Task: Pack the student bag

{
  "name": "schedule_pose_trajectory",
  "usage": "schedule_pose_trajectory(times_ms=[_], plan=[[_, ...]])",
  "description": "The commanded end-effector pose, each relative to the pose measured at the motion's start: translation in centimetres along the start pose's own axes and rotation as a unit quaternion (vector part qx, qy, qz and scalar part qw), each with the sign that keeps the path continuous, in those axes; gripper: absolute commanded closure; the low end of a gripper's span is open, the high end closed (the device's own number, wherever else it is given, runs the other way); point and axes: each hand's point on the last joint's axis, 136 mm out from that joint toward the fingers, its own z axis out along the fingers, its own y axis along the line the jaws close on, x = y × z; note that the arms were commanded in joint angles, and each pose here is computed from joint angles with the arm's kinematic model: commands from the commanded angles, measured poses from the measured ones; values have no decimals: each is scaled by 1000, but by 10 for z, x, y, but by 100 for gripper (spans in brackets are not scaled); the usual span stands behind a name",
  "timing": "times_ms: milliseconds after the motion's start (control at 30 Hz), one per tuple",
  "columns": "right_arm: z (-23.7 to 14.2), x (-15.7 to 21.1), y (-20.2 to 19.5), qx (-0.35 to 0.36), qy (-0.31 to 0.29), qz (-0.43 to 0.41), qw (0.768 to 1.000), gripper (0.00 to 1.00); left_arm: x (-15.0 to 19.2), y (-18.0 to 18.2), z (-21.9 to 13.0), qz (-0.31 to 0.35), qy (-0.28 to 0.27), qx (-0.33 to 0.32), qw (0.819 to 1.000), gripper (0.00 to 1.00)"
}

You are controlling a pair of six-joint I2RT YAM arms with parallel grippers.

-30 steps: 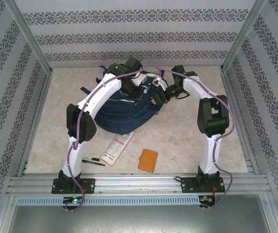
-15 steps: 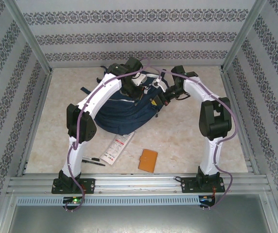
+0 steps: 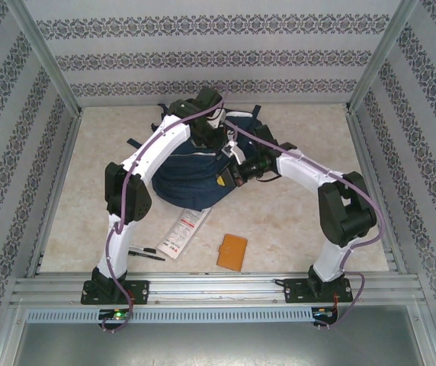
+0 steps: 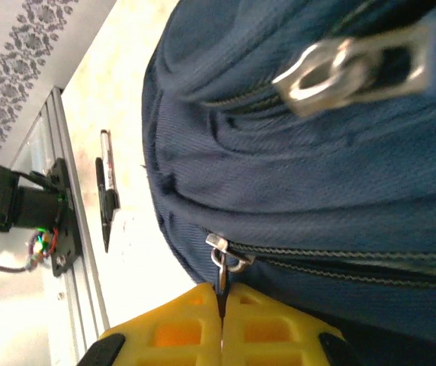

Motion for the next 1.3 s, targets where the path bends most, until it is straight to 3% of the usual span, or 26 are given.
schedule_pose_trajectory(times_ms=[0,133,233,333,400,500,567,667,800,1000,1133,1267], plan=[[32,-20,20,-3,-71,56,996,98,-46,-32,-4,-32,-82,79,993,100],[54,-22,19,29,-132,107,985,89,-47,-36,3,-37,-77,97,992,100],[43,-19,12,55,-177,140,973,74,-47,-35,-1,-28,-78,97,992,100],[5,-13,2,95,-229,159,956,67,-46,-31,-7,-24,-80,95,992,100],[-20,-12,5,111,-254,140,950,56,-45,-30,-10,-23,-78,98,992,100],[-66,-9,-7,185,-301,152,923,36,-44,-30,-12,-19,-75,104,992,100],[-86,-13,-13,195,-324,168,910,33,-43,-34,-13,-13,-71,115,991,100],[-97,-16,-31,194,-326,248,891,34,-42,-37,-11,-6,-66,126,990,100],[-72,-32,-36,137,-291,316,893,38,-40,-43,-11,-5,-60,141,988,100],[-41,-67,-20,101,-290,315,898,44,-39,-41,-10,-6,-56,141,988,100],[-28,-76,-20,85,-290,321,898,57,-37,-42,-9,-9,-50,144,988,100],[-20,-76,-24,79,-284,328,898,84,-37,-40,-11,-12,-47,148,988,97]])
